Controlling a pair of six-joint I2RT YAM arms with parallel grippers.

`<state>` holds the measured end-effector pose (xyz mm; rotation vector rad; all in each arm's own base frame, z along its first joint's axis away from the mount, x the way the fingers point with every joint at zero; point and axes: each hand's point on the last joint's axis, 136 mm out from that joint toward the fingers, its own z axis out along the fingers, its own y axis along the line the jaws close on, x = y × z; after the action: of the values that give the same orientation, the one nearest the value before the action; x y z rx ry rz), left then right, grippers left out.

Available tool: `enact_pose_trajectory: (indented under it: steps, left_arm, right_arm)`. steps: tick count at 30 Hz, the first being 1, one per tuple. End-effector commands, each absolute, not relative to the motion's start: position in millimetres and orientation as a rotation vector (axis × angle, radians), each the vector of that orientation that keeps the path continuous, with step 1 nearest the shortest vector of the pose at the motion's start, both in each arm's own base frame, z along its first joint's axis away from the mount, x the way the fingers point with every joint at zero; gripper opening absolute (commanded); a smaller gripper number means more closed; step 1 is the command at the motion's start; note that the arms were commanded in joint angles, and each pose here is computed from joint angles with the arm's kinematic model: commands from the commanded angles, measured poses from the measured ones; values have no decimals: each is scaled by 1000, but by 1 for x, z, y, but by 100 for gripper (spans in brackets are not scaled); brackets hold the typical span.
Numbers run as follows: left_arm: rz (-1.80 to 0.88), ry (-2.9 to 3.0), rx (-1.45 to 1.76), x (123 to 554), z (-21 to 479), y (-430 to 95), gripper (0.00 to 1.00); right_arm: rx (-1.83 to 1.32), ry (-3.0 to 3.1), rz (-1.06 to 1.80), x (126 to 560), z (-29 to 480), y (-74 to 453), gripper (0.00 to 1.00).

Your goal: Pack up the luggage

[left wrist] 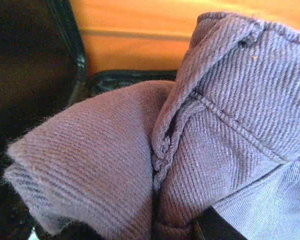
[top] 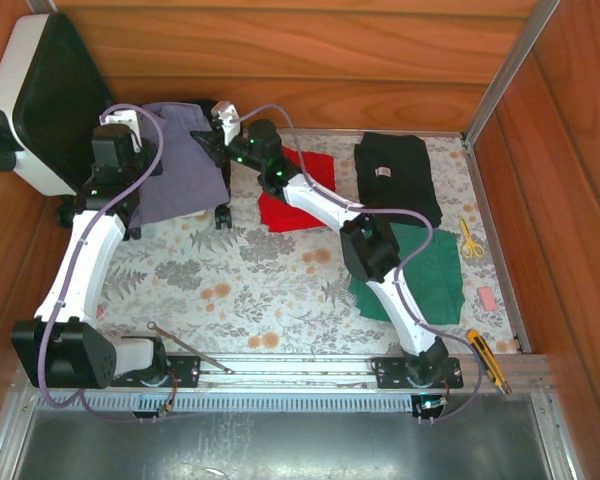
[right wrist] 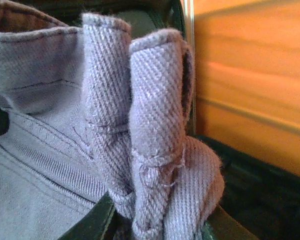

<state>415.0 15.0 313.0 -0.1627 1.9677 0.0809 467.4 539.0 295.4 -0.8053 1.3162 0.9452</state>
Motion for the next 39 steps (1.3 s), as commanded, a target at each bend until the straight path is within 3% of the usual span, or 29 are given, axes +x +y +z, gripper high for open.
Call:
enact_pose_trajectory:
  steps: [1, 11, 28, 37, 38, 39]
  left_arm:
    - [167, 1855, -158, 429, 342, 34, 0]
    - [184, 1886, -125, 468, 341, 46, 0]
    - [82, 2035, -146, 502, 265, 52, 0]
    - [92, 2098, -173, 542, 215, 63, 0]
    - [96, 2106, -176, 549, 210, 65, 0]
    - [97, 2113, -178, 555, 204, 67, 0]
  right_arm:
    - [-682, 1089, 865, 491, 363, 514, 0]
    - [-641, 1087, 851, 508, 360, 524, 0]
    - [-625, 1194, 784, 539, 297, 526, 0]
    - [-496, 1210, 729, 572, 272, 504, 0]
    - [-477, 1217, 726, 577, 269, 500, 4]
    - [-466, 1220, 723, 581, 267, 496, 20]
